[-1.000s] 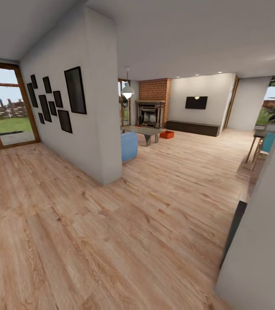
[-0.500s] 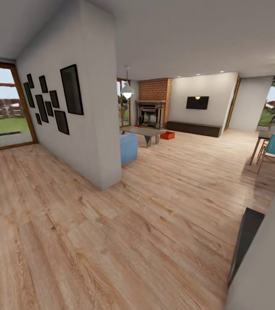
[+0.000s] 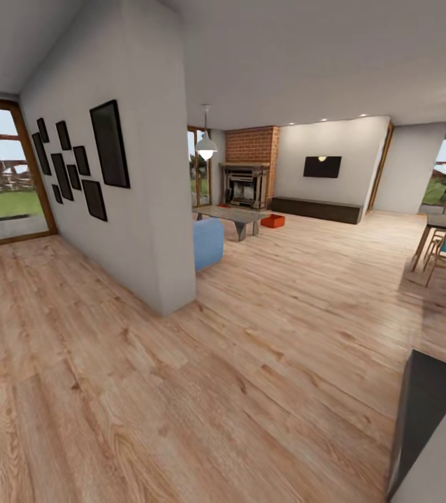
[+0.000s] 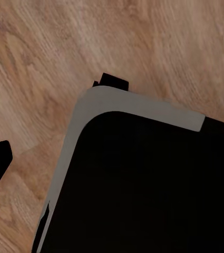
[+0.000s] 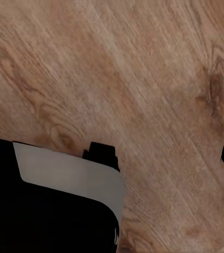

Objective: Move the two storage containers from the living room to the garage. In the garage, place one container on the floor and stack the other container on top of it (either order is fine).

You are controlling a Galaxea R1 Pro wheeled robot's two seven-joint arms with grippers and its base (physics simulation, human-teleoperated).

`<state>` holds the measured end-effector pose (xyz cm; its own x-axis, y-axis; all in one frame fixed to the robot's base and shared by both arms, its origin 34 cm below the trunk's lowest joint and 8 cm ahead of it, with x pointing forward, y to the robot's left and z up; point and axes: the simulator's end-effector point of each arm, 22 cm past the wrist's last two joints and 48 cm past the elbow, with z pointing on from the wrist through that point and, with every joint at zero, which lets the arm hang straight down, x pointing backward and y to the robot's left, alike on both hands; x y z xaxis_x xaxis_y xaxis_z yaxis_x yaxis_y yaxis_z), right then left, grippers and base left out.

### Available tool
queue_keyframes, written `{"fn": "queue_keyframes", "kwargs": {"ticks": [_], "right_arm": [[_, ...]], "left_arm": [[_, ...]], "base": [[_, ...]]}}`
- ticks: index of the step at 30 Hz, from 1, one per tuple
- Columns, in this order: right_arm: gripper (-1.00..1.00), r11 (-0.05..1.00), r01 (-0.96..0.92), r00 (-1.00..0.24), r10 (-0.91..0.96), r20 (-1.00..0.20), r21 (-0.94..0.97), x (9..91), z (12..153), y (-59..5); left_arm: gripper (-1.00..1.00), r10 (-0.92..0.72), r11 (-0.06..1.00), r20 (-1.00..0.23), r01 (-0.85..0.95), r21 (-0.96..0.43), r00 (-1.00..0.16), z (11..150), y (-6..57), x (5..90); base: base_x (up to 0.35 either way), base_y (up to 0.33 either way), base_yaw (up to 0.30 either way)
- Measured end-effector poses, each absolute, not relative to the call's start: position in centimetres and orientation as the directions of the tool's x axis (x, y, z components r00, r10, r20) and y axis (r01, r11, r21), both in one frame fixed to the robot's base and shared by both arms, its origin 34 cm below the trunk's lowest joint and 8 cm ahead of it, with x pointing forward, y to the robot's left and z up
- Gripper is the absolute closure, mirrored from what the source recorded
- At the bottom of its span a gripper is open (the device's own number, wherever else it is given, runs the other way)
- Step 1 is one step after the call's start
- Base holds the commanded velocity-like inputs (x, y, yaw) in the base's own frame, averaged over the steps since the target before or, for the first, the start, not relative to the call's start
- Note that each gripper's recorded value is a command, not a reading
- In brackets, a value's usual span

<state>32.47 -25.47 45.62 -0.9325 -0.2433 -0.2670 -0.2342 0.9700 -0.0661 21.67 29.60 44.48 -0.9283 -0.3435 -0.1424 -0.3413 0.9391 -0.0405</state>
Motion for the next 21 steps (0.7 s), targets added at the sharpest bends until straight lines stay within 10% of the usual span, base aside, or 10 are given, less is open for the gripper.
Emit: {"fn": "queue_keyframes", "kwargs": {"ticks": [21], "right_arm": [[-1.00, 0.969, -0.240, -0.931, -0.249, -0.266, -0.067, 32.45, 45.61, -25.46]], "left_arm": [[-1.00, -0.344, 0.939, -0.142, -0.341, -0.040, -0.928, 44.48, 29.61, 21.62]], "base": [[0.333, 0.000, 0.000]]}}
